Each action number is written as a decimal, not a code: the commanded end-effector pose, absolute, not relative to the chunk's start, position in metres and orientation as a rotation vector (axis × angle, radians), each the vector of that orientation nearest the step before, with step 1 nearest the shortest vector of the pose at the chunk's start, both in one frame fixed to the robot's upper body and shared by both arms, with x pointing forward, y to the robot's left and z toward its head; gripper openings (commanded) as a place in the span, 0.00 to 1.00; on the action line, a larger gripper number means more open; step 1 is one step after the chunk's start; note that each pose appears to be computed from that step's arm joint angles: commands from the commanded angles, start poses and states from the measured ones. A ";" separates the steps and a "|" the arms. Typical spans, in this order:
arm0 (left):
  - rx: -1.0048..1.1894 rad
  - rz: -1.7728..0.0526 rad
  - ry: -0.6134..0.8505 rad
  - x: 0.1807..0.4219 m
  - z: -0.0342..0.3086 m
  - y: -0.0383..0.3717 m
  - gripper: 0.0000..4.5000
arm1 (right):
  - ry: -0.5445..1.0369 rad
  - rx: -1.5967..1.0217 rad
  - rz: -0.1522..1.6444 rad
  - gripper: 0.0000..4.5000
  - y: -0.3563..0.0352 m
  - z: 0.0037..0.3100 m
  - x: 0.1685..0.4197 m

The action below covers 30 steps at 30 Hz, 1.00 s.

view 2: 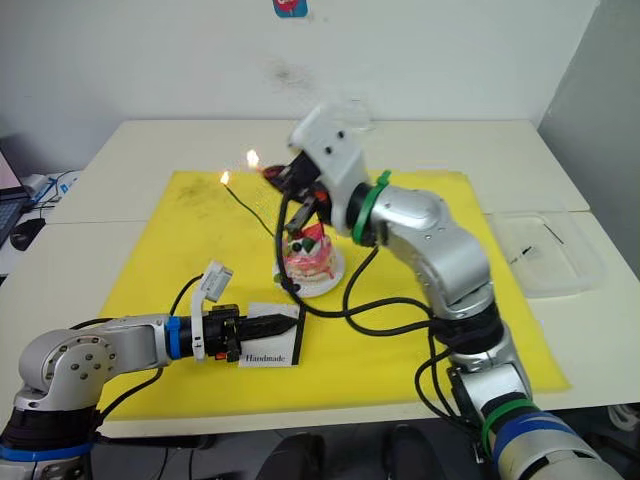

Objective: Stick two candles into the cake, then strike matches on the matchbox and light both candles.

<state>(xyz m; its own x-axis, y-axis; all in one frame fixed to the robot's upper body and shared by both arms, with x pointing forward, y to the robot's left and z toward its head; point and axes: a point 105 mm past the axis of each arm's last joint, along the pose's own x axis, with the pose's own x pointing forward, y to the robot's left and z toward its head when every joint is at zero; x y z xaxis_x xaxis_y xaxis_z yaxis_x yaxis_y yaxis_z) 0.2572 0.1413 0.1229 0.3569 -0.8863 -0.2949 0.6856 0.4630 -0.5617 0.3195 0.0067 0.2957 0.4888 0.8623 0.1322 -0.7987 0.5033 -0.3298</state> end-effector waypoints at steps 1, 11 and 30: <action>-0.374 -1.105 0.595 0.254 0.130 0.133 0.00 | -0.425 -0.239 0.909 0.01 -0.029 0.319 0.319; -0.408 -1.124 0.570 0.251 0.135 0.127 0.00 | -0.297 -0.423 0.444 0.01 -0.162 0.299 0.336; -0.444 -1.099 0.513 0.254 0.134 0.106 0.00 | 0.152 -0.304 -0.145 0.01 -0.327 0.196 0.354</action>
<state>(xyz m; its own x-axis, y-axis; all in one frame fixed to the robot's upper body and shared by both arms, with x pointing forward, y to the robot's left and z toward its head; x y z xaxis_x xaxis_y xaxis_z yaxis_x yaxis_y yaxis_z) 0.2553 0.1089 0.1248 0.3610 -0.9104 -0.2021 0.6861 0.4060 -0.6036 0.3545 -0.3185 0.1852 0.9770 -0.1342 -0.1660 0.0707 0.9372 -0.3416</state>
